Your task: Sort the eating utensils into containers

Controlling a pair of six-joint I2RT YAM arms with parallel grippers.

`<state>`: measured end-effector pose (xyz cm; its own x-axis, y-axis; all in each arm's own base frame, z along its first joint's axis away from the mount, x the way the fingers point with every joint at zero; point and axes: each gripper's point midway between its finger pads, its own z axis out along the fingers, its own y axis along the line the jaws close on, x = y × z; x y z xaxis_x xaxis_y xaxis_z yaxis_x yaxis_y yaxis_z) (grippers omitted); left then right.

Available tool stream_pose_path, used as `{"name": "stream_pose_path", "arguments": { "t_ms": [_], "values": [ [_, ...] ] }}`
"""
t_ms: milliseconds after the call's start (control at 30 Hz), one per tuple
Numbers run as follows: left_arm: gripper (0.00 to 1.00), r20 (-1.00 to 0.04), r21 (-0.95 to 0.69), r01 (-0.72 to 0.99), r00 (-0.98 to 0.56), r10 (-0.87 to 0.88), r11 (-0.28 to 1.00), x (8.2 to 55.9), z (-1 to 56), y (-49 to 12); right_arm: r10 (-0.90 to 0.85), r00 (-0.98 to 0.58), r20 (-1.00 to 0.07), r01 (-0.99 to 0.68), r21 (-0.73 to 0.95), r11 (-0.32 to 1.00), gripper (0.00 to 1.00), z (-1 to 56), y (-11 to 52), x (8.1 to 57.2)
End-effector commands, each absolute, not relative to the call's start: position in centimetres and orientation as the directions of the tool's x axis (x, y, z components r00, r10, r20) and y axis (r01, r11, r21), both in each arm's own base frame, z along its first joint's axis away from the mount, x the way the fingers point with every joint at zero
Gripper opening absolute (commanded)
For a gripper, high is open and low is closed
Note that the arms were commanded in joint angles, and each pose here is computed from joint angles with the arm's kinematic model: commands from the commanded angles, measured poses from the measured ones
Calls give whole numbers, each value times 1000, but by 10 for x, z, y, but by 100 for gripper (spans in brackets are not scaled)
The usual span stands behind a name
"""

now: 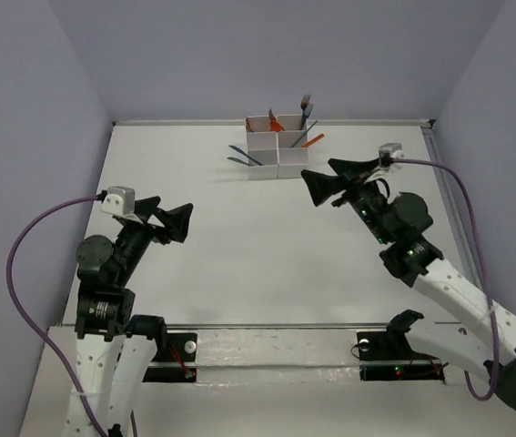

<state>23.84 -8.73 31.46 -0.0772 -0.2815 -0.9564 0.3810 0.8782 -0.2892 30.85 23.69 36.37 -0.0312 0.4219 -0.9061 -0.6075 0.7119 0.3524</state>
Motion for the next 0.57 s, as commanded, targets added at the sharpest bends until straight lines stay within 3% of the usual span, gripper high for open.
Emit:
{"name": "stream_pose_path", "arguments": {
  "t_ms": [0,267,533],
  "values": [
    [99,-953,-228,430,83,-290,874,223,353,-86,465,-36,-885,-420,435,796,100,343,179,286],
    [99,-951,-219,418,110,-288,882,219,357,-83,412,-86,-907,-238,420,876,100,276,134,269],
    [99,-950,-227,415,104,-293,881,221,354,-83,440,-122,-890,-275,456,846,100,280,149,272]
  ]
}}
